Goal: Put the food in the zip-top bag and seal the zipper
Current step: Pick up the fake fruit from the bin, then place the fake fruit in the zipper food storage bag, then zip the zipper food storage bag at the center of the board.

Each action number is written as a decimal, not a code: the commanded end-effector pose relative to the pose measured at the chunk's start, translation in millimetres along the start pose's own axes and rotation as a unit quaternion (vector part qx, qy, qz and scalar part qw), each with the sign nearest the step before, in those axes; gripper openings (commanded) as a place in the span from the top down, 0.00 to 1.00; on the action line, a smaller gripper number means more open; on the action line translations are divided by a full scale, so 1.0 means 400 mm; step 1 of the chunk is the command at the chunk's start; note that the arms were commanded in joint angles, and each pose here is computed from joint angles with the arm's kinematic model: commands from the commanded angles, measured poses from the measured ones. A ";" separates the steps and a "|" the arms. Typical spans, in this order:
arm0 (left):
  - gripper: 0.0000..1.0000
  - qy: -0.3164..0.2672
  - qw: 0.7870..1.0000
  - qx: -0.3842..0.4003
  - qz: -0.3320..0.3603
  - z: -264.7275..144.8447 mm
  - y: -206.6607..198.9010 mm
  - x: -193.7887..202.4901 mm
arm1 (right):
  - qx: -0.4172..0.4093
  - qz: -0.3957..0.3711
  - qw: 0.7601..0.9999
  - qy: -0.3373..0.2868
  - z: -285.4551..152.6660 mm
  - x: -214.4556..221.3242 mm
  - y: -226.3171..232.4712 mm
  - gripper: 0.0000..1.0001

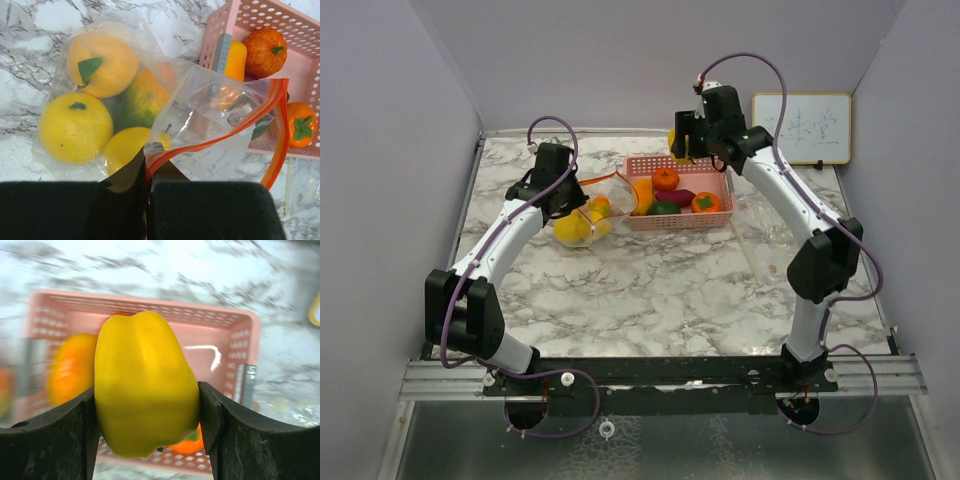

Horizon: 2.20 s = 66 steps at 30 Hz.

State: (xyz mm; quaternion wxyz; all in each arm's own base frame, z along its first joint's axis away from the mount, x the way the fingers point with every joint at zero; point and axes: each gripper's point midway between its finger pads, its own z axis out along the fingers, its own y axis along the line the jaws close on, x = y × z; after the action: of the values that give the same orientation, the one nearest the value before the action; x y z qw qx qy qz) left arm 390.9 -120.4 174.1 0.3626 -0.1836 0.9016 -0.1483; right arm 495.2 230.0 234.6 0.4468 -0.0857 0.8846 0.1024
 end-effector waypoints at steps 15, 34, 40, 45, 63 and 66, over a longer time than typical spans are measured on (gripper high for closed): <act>1.00 -0.026 0.999 0.042 -0.005 -0.047 -0.037 -0.038 | -0.285 0.060 0.954 0.070 -0.121 0.180 0.490 0.77; 1.00 0.003 0.995 0.104 0.007 -0.032 -0.098 -0.023 | -0.263 -0.024 0.964 0.040 -0.116 0.121 0.485 0.00; 1.00 0.030 0.978 0.195 0.063 -0.057 -0.181 -0.018 | -0.307 -0.156 0.936 -0.069 -0.234 0.035 0.472 0.00; 1.00 0.057 0.953 0.279 0.099 -0.102 -0.246 -0.001 | -0.420 -0.274 0.858 -0.107 -0.362 0.058 0.513 0.10; 1.00 0.124 0.925 0.306 0.191 -0.134 -0.234 0.036 | -0.458 -0.319 0.829 -0.034 -0.308 0.264 0.501 0.31; 1.00 0.126 0.924 0.304 0.194 -0.135 -0.231 0.036 | -0.468 -0.313 0.826 -0.030 -0.301 0.276 0.511 0.31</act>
State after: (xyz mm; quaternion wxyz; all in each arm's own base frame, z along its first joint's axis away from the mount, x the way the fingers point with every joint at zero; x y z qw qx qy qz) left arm 365.2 -197.7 222.4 0.2961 0.1052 0.8840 -0.3462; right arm 286.5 381.3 243.1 0.3840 -0.5433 0.6551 0.3581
